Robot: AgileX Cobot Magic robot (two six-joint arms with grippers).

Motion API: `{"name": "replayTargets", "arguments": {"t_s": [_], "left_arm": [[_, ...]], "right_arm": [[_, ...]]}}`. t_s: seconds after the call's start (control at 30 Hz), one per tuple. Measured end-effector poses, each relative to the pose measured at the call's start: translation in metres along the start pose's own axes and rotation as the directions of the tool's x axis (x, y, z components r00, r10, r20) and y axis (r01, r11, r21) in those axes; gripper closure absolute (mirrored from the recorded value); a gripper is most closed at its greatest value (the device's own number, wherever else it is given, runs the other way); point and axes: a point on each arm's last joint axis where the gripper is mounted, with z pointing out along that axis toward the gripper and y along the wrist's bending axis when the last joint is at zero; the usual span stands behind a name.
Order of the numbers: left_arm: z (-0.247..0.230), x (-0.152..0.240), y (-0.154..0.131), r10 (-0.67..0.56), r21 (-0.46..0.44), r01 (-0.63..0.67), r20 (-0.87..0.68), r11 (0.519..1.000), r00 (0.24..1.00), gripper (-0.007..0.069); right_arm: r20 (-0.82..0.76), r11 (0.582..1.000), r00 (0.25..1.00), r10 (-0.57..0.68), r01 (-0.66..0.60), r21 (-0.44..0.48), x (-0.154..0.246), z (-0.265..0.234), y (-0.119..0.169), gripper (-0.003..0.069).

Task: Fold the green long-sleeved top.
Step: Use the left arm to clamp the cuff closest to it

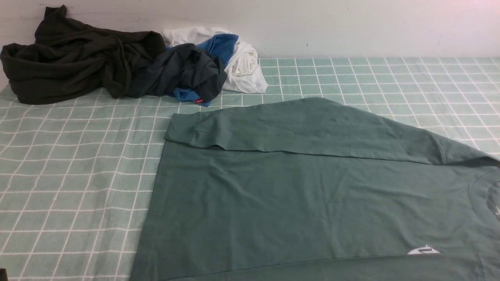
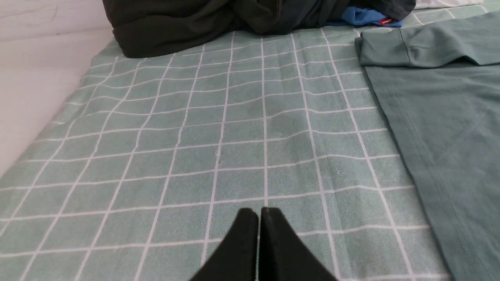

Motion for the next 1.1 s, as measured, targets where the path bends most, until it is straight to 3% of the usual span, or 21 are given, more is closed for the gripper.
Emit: {"name": "replayTargets", "arguments": {"t_s": [0.37,0.57,0.6,0.67,0.7,0.77,0.83,0.9,0.93,0.97,1.0,1.1], "left_arm": [[0.0,-0.001,-0.001,-0.028,0.009,0.028,0.007,1.0,1.0,0.0629],[0.0,-0.004,-0.005,-0.244,0.069,0.241,0.042,0.968,0.969,0.0629],[0.0,-0.006,-0.007,-0.382,0.103,0.375,0.053,0.921,0.923,0.0629],[-0.001,-0.011,-0.009,-0.632,0.168,0.618,0.046,0.768,0.774,0.0629],[-0.001,-0.012,-0.01,-0.646,0.173,0.631,0.046,0.756,0.762,0.0629],[-0.002,-0.016,-0.011,-0.832,0.227,0.81,0.005,0.541,0.554,0.0629],[-0.002,-0.018,-0.012,-0.896,0.25,0.871,-0.026,0.422,0.442,0.0629],[-0.002,-0.019,-0.012,-0.912,0.261,0.884,-0.029,0.388,0.409,0.0629],[-0.003,-0.02,-0.012,-0.915,0.266,0.885,-0.024,0.382,0.402,0.0629],[-0.003,-0.02,-0.012,-0.917,0.269,0.886,-0.02,0.378,0.398,0.0629],[-0.003,-0.02,-0.011,-0.918,0.271,0.886,-0.017,0.377,0.396,0.0629],[-0.003,-0.021,-0.011,-0.923,0.275,0.889,-0.014,0.366,0.385,0.0629]], "right_arm": [[0.0,1.0,1.0,0.008,-0.008,0.0,0.0,0.0,0.0,0.0673],[0.0,0.999,0.999,0.035,-0.035,-0.001,0.0,0.0,0.0,0.0673],[-0.001,0.997,0.997,0.079,-0.079,-0.005,0.0,0.0,0.0,0.0673],[-0.006,0.979,0.98,0.201,-0.201,-0.021,0.0,0.0,0.002,0.0673],[-0.007,0.976,0.976,0.218,-0.218,-0.024,0.0,0.0,0.002,0.0673],[-0.03,0.883,0.885,0.465,-0.466,-0.058,0.0,0.0,0.006,0.0673],[-0.065,0.737,0.741,0.668,-0.671,-0.082,0.0,0.0,0.009,0.0673],[-0.101,0.585,0.593,0.799,-0.805,-0.096,-0.001,-0.001,0.013,0.0673],[-0.113,0.534,0.543,0.832,-0.84,-0.1,-0.002,-0.001,0.014,0.0673],[-0.12,0.502,0.512,0.851,-0.859,-0.103,-0.002,-0.001,0.014,0.0673],[-0.119,0.498,0.509,0.853,-0.86,-0.106,-0.003,-0.001,0.014,0.0673],[-0.101,0.544,0.554,0.826,-0.831,-0.113,-0.003,-0.001,0.013,0.0673]]}}
